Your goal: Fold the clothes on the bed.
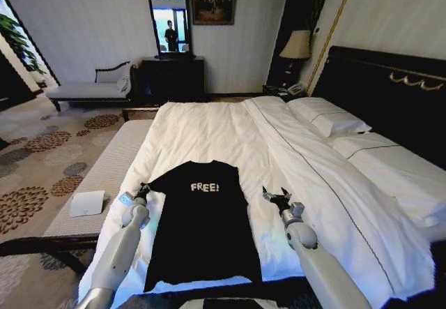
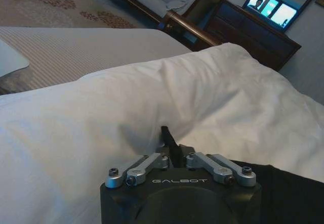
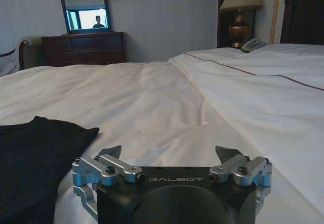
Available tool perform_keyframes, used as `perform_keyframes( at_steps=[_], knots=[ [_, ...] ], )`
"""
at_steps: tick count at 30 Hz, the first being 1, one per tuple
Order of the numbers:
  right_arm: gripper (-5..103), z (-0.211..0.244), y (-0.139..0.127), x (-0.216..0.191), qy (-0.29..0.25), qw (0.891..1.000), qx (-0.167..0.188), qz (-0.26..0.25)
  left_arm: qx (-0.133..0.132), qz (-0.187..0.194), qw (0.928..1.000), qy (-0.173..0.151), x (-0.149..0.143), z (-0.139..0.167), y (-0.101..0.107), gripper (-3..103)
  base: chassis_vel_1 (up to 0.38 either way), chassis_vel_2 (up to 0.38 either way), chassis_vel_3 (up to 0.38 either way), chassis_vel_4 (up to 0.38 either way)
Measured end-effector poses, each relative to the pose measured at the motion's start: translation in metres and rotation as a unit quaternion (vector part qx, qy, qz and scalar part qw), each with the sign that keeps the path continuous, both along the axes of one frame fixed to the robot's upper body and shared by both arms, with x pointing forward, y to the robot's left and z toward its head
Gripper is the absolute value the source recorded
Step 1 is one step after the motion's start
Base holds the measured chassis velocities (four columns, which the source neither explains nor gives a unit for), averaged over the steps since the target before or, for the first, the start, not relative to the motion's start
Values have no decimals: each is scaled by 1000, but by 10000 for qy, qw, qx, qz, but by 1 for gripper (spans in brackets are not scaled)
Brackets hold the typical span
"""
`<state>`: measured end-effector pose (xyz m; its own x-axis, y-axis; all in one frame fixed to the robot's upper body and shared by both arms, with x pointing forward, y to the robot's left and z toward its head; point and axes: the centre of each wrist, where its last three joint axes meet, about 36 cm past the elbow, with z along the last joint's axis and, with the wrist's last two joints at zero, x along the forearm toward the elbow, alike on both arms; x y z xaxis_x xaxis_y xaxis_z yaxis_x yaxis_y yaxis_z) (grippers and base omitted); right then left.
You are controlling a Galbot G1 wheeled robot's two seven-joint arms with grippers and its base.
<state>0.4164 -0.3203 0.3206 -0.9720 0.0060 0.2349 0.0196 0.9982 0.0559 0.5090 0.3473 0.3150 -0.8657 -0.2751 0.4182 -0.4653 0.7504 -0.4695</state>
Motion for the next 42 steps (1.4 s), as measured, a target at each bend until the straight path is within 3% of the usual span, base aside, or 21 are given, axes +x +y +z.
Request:
perform_keyframes(
  at_steps=[1, 5, 10, 13, 15, 18, 23, 34, 42],
  knots=[
    [100, 0, -1, -1, 1, 10000, -10, -13, -19, 5, 10000, -6, 2, -1, 0, 4, 0, 0, 0, 0],
    [100, 2, -5, -4, 8, 10000, -41, -40, -31, -10, 10000, -31, 3, 0, -1, 0, 0, 0, 0, 0],
    [100, 2, -7, -6, 14, 10000, -38, -64, -27, -101, 9998, -197, -1, 10, -8, 0, 0, 0, 0, 0],
    [100, 2, -5, -4, -3, 10000, 0, -79, 262, -401, 9981, -400, -8, 23, -22, 0, 0, 0, 0, 0],
    [100, 2, -5, -4, -4, 10000, 5, -79, 312, -451, 9976, -426, -9, 24, -25, 0, 0, 0, 0, 0],
    [100, 3, -3, -2, -10, 10000, 36, -86, 687, -877, 9918, -628, -16, 35, -47, 0, 0, 0, 0, 0],
    [100, 4, -5, -4, -2, 9999, 34, -100, 984, -1222, 9847, -759, -16, 41, -68, 0, 0, 0, 0, 0],
    [100, 7, -9, 1, -13, 10000, 16, -89, 1178, -1749, 9745, -766, -16, 38, -104, 0, 0, 0, 0, 0],
    [100, 8, -10, 3, -40, 9999, 43, -120, 1503, -2354, 9581, -631, -6, 27, -133, 0, 0, 0, 0, 0]
  ],
)
